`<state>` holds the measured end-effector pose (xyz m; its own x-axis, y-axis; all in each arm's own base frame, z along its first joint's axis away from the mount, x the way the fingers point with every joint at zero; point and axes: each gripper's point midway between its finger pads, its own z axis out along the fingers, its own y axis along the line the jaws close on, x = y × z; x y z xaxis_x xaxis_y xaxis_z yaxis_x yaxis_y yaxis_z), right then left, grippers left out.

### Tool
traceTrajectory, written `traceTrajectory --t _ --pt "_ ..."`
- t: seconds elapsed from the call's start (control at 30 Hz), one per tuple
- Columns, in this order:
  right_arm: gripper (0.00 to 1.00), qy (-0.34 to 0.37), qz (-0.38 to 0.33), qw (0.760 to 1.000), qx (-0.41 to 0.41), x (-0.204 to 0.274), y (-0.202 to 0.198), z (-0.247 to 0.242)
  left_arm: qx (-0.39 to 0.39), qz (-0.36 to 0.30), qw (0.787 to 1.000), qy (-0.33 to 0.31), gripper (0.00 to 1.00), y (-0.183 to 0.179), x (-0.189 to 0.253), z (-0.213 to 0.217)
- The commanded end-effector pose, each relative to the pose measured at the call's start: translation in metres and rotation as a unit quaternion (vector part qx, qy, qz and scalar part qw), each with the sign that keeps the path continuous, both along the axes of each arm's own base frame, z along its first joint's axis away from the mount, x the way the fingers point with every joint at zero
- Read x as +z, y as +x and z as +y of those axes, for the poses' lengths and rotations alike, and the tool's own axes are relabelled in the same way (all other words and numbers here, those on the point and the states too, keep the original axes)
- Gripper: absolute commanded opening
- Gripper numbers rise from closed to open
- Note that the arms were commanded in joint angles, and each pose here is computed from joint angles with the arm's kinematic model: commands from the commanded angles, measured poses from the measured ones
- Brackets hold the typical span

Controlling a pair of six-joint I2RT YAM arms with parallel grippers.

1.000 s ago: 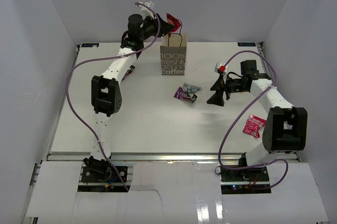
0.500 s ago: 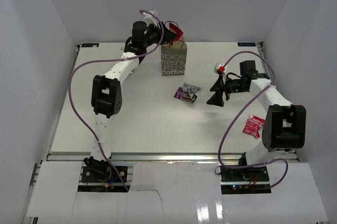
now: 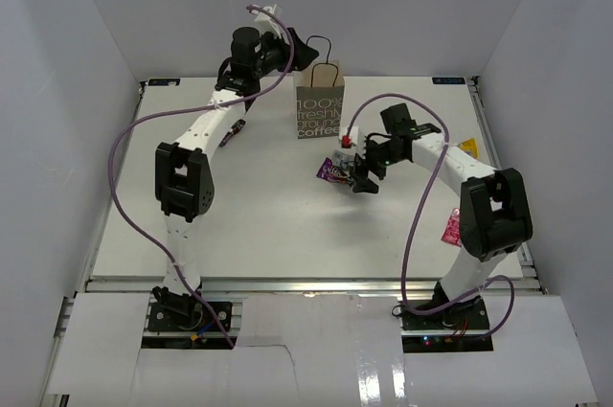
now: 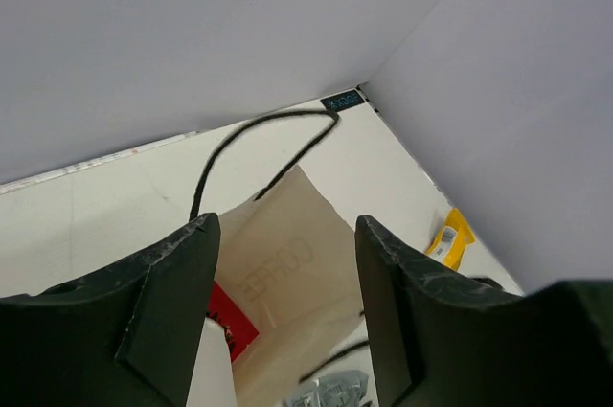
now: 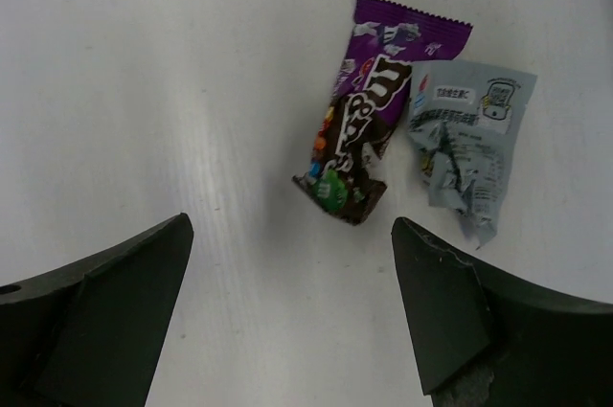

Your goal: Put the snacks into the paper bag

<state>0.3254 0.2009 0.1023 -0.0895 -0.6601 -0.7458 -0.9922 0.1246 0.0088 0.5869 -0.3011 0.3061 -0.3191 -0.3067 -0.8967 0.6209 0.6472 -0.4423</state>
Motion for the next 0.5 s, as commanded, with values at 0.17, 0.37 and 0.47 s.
traceTrajectory --t 0.17,0.37,0.47 --pt "0.9 -0.092 -0.088 0.987 -0.094 0.0 0.068 0.052 0.136 -0.066 0.984 0.093 0.76 -0.116 0.081 0.106" --pt "0.93 -0.102 -0.058 0.99 -0.072 -0.015 0.062 0.072 0.204 0.005 0.977 0.066 0.85 -0.213 0.016 0.166" --pt "0.97 -0.111 -0.036 0.991 -0.06 -0.025 0.049 0.073 0.231 0.06 0.97 0.041 0.85 -0.257 -0.025 0.186"
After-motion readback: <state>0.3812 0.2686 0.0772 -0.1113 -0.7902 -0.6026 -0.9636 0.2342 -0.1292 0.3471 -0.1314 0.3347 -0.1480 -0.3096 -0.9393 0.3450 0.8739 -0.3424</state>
